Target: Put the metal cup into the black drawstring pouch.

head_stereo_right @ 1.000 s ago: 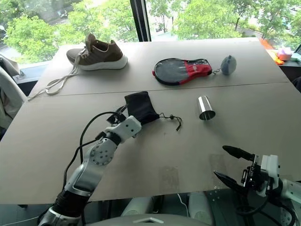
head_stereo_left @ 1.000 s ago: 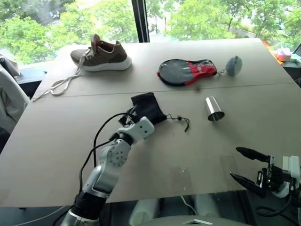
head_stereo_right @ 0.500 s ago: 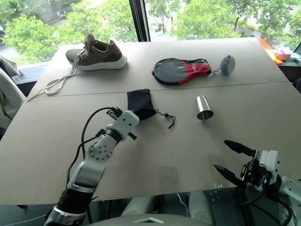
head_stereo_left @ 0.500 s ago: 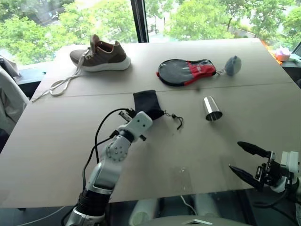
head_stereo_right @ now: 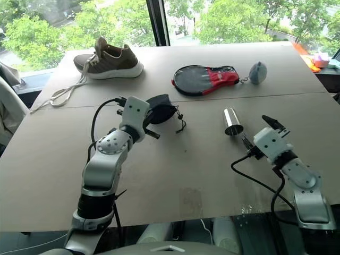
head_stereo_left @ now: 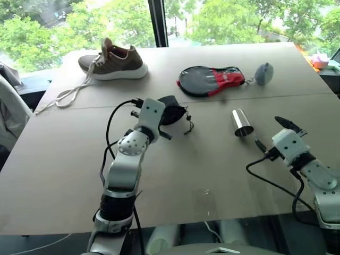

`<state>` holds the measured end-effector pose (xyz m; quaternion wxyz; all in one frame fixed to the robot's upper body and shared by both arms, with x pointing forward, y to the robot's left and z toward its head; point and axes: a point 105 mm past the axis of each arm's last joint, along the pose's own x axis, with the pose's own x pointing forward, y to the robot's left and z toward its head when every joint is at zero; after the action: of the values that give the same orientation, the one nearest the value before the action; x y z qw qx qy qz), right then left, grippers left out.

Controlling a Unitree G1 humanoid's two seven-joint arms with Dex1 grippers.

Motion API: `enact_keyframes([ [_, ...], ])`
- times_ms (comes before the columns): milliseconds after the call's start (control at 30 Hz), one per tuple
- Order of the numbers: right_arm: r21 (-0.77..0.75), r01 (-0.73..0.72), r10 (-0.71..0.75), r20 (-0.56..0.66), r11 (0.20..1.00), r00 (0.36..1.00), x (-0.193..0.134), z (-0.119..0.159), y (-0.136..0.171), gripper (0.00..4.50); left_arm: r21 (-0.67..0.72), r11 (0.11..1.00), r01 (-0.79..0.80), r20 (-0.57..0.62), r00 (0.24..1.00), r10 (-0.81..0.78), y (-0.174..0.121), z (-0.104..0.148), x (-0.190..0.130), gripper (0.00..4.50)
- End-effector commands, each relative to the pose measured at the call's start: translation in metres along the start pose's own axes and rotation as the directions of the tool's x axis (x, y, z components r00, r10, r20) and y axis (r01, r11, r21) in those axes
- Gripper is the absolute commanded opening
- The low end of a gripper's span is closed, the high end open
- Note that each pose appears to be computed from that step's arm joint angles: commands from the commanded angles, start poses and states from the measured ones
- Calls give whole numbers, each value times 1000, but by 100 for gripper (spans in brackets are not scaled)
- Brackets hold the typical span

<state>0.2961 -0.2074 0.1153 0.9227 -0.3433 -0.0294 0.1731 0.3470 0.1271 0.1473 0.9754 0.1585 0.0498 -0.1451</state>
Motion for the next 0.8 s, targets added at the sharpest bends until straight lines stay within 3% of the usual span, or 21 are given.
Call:
enact_keyframes([
  [33,-10,56,-56,2,998,998,12,2,-11,450,4,1000,27,87,996,-28,-4,23,-5,7],
  [367,174,-7,0,39,985,999,44,12,-10,450,-14,999,51,111,993,-49,-6,24,-7,7],
  [500,207,-74,66,43,975,997,51,11,-5,324,-65,994,87,134,988,-78,-8,29,-4,0],
  [600,202,-72,63,52,977,997,54,14,-10,165,-159,980,120,149,984,-96,-11,34,-2,0],
  [733,186,-78,68,59,980,996,50,17,-13,8,-304,931,204,174,972,-156,-24,40,-3,0],
  [800,177,-73,62,68,982,996,49,20,-15,8,-384,888,252,190,963,-191,-31,42,-4,0],
])
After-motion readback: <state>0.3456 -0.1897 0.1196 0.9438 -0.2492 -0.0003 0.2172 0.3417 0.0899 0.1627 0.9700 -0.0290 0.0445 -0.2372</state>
